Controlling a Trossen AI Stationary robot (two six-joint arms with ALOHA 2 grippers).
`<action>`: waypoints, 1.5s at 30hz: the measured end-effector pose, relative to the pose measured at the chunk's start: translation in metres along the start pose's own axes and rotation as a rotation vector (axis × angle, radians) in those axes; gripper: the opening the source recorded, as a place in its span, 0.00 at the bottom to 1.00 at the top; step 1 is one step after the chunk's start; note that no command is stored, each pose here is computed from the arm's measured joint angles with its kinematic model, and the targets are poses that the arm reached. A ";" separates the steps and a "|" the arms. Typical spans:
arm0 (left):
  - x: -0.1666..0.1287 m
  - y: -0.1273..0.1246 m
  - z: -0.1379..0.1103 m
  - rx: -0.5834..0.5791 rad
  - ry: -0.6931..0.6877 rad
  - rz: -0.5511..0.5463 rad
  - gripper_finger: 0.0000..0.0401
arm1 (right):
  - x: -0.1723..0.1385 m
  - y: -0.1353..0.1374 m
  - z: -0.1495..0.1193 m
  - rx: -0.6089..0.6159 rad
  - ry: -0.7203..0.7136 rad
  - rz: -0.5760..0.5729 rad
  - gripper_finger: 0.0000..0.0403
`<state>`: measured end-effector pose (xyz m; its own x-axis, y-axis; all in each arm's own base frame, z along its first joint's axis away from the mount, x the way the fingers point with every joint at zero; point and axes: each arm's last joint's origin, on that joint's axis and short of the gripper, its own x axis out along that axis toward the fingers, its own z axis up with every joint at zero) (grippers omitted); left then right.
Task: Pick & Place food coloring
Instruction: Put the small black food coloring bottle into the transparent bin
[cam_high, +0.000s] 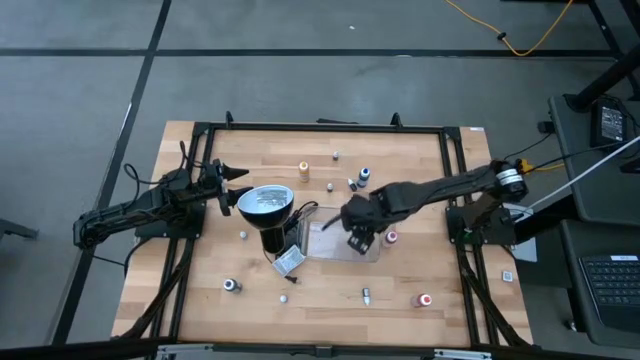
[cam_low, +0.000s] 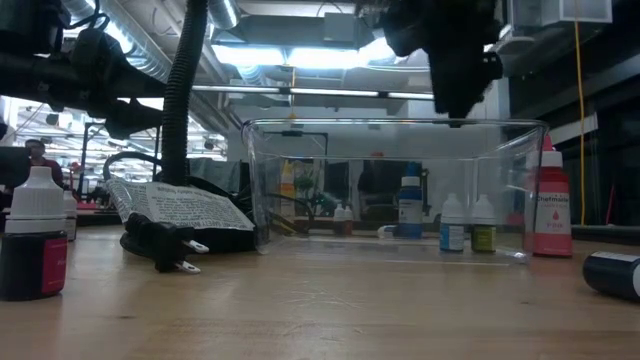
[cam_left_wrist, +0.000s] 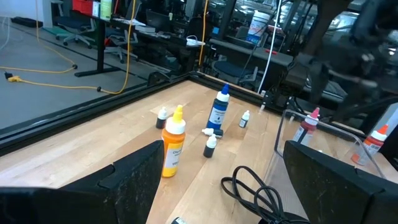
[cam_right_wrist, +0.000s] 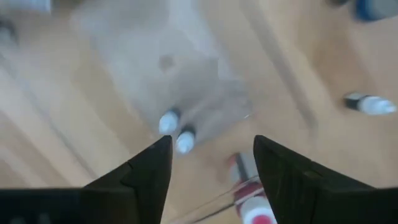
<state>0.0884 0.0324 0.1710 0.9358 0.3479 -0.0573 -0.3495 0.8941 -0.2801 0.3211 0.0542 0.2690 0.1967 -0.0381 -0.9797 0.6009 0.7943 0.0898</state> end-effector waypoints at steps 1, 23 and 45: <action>0.000 0.000 0.000 0.000 0.000 0.000 0.80 | -0.004 -0.003 0.001 0.023 -0.021 -0.001 0.56; 0.000 0.000 0.000 0.000 0.000 0.000 0.80 | -0.035 -0.110 0.003 0.441 -0.144 -0.202 0.56; 0.000 0.000 0.000 0.000 0.000 0.000 0.80 | 0.054 -0.132 -0.001 0.674 -0.109 -0.153 0.56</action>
<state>0.0885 0.0324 0.1710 0.9359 0.3476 -0.0574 -0.3492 0.8943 -0.2799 0.2515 -0.0522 0.2037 0.1272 -0.2080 -0.9698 0.9706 0.2276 0.0785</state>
